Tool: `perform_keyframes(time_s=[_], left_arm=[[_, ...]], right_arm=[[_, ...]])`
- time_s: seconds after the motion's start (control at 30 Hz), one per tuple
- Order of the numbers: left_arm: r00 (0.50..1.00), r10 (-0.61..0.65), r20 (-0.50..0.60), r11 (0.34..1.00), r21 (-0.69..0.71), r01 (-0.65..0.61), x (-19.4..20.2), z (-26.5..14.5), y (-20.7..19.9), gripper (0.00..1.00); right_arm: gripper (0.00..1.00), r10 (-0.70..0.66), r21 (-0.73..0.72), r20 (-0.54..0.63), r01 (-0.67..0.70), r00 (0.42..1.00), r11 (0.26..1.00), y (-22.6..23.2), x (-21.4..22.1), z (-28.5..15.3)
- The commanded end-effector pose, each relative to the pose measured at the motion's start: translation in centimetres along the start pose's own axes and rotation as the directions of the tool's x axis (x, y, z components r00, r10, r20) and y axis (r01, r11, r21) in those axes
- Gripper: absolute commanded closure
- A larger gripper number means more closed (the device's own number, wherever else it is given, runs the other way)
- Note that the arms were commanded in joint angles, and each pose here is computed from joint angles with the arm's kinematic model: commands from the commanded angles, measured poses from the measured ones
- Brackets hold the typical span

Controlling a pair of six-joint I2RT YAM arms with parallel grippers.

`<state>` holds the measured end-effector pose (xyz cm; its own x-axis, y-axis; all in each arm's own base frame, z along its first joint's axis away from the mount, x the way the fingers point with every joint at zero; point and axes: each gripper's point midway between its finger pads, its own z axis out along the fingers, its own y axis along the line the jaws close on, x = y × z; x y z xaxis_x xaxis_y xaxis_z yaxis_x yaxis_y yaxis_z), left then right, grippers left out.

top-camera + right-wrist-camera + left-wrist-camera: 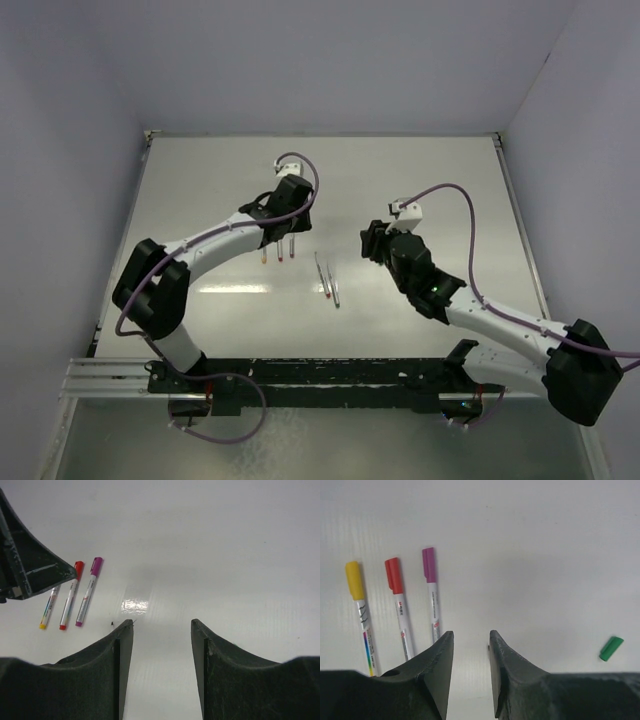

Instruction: Insert the pens into the pen caps

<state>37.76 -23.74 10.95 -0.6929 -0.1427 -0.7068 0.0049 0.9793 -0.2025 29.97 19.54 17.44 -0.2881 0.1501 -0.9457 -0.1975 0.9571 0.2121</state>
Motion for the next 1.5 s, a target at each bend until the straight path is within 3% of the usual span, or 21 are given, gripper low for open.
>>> perform_keyframes(time_s=[0.0,0.3,0.67,1.47], left_arm=[[0.999,0.036,0.024,0.995,0.091,-0.039,0.8,-2.1,-2.9,0.61],[0.996,0.069,-0.062,0.989,0.136,-0.06,6.7,-4.0,-5.3,0.54],[0.984,0.119,-0.134,0.99,0.094,-0.107,10.6,-3.9,-5.5,0.48],[0.955,0.173,-0.242,0.985,0.038,-0.169,14.4,-2.5,-4.8,0.46]], right_arm=[[0.47,0.041,0.098,0.027,-0.044,0.999,0.994,-1.7,-0.2,0.3],[0.48,0.17,0.209,-0.02,-0.162,0.985,0.964,-6.6,1.6,0.9],[0.48,0.177,0.288,0.007,-0.172,0.984,0.942,-9.1,1.9,-0.3],[0.48,0.204,0.273,0.003,-0.197,0.979,0.942,-8.9,2.4,-0.2]])
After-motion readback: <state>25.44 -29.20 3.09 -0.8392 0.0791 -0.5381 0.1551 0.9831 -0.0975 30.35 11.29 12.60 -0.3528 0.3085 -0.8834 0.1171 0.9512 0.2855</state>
